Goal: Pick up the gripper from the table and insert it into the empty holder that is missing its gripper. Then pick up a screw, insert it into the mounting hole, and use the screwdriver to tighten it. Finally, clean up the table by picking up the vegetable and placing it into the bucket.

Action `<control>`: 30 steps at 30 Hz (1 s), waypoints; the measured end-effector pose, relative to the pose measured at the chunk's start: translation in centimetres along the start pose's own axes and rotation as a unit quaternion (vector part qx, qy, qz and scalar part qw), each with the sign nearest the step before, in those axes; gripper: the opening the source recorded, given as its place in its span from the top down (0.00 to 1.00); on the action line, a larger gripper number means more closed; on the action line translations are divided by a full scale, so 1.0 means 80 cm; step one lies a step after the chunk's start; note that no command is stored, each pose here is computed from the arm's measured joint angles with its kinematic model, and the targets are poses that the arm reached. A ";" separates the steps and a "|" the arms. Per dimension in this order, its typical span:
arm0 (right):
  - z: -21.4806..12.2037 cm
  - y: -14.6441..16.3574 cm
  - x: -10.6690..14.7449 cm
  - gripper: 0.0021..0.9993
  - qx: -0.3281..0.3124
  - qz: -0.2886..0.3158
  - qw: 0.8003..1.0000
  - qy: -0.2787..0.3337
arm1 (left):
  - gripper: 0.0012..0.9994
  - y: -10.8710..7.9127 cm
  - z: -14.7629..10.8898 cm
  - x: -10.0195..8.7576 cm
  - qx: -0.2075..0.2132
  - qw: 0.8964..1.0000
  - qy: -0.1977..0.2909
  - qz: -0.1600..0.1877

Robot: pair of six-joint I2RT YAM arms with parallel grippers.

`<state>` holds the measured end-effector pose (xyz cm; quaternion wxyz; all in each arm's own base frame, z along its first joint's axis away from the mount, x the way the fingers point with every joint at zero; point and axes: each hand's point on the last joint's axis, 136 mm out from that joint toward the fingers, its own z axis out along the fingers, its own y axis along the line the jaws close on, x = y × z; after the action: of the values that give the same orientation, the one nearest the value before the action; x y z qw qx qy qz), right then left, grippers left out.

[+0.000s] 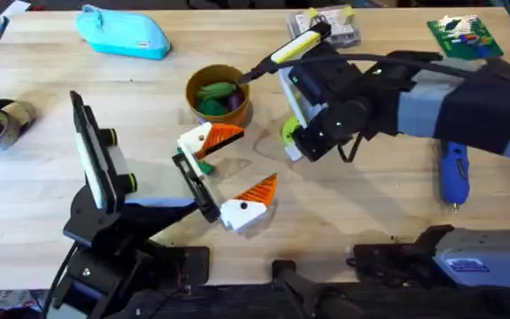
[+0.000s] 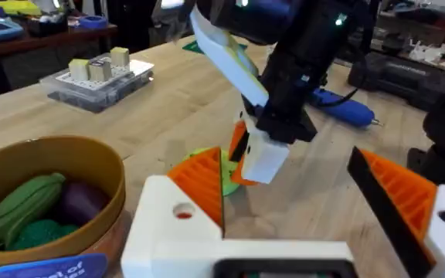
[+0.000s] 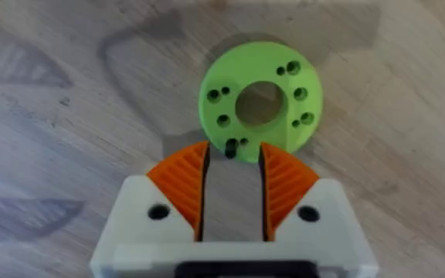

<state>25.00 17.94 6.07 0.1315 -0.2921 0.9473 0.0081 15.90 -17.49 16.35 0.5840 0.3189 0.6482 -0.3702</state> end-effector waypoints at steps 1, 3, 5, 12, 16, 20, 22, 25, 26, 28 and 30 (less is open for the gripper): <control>0.002 0.001 0.001 0.64 0.000 -0.003 1.000 0.003 | 0.01 0.000 0.000 0.000 0.000 1.000 0.000 0.000; 0.006 0.003 0.003 0.68 0.000 -0.008 1.000 0.009 | 0.01 0.000 0.000 0.000 0.000 1.000 0.000 0.000; 0.009 0.003 0.004 0.72 0.001 -0.008 1.000 0.013 | 0.01 0.000 0.000 0.000 0.000 1.000 0.000 0.000; 0.011 -0.001 -0.002 0.96 0.011 -0.011 1.000 0.005 | 0.01 0.000 0.000 0.000 0.000 1.000 0.000 0.000; 0.011 -0.001 -0.003 0.99 0.010 -0.010 1.000 0.002 | 0.01 0.000 0.000 0.000 0.000 1.000 0.000 0.000; 0.011 -0.001 -0.003 0.99 0.011 -0.010 1.000 0.002 | 0.01 0.000 0.000 0.000 0.000 1.000 0.000 0.000; 0.011 -0.001 -0.003 1.00 0.011 -0.010 1.000 0.003 | 0.01 0.000 0.000 0.000 0.000 1.000 0.000 0.000; 0.007 -0.001 0.000 1.00 0.010 -0.016 1.000 0.012 | 0.01 0.000 0.000 0.000 0.000 1.000 0.000 0.000; 0.005 -0.001 0.000 1.00 0.009 -0.019 1.000 0.016 | 0.01 0.000 0.000 0.000 0.000 1.000 0.000 0.000; -0.004 -0.001 0.002 1.00 0.008 -0.025 0.999 0.027 | 0.01 0.000 0.000 0.000 0.000 1.000 0.000 0.000; -0.018 -0.001 -0.004 1.00 0.007 -0.029 0.999 0.030 | 0.01 0.000 0.000 0.000 0.000 1.000 0.000 0.000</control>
<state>24.99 17.91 7.58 0.1048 -0.3185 0.9420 -0.0109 15.90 -17.49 16.35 0.5840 0.3189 0.6482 -0.3702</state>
